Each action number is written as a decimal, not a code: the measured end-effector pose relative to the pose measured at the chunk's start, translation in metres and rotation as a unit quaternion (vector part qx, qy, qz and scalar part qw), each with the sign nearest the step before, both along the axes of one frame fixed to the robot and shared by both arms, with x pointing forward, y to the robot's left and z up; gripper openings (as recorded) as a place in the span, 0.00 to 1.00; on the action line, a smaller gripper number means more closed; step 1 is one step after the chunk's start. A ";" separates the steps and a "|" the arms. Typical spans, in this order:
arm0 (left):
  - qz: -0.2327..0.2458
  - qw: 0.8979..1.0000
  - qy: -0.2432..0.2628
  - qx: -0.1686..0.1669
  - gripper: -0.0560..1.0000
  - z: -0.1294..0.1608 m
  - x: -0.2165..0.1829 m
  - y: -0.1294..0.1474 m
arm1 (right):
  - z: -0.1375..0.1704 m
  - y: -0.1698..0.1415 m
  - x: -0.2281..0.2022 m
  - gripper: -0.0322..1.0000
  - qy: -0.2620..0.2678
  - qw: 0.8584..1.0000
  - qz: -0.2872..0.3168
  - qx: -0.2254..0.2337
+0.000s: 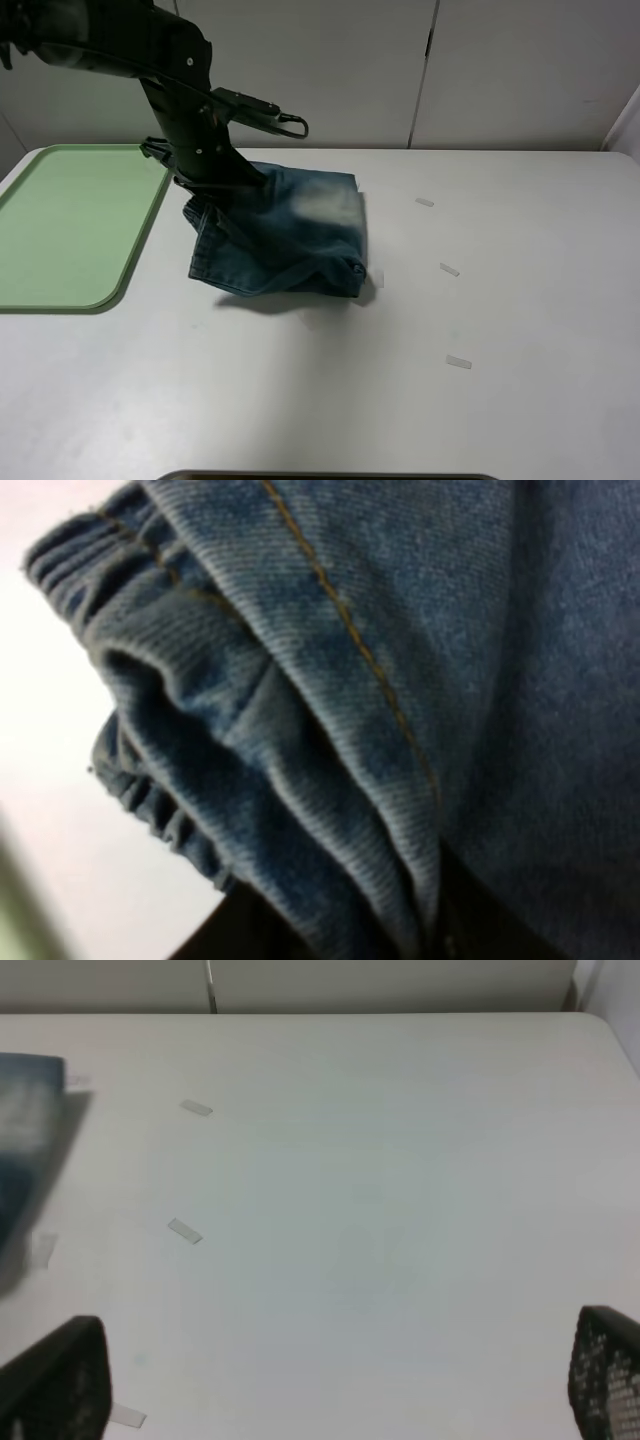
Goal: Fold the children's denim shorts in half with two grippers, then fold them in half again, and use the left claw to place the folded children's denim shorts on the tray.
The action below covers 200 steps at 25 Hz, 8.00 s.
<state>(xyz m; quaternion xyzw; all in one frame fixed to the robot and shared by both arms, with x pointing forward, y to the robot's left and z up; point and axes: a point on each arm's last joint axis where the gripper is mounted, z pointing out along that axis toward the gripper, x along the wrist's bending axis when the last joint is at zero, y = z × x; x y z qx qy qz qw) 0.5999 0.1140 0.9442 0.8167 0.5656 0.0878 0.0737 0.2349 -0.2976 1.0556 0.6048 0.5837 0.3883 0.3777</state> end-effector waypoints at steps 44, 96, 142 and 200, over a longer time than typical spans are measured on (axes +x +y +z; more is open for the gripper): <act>0.024 0.991 0.006 0.135 0.26 0.028 0.036 0.206 | 0.000 0.000 0.000 0.70 0.000 1.000 0.000 0.000; 0.077 0.984 -0.081 0.138 0.84 0.031 0.041 0.290 | 0.000 0.000 0.000 0.70 0.000 1.000 0.000 0.000; 0.215 0.975 -0.047 0.019 0.96 0.182 -0.025 0.264 | 0.000 0.000 0.000 0.70 0.000 1.000 0.000 0.000; 0.089 0.939 -0.319 -0.089 0.99 0.098 -0.368 0.179 | 0.000 0.000 0.000 0.70 0.000 1.000 0.000 0.000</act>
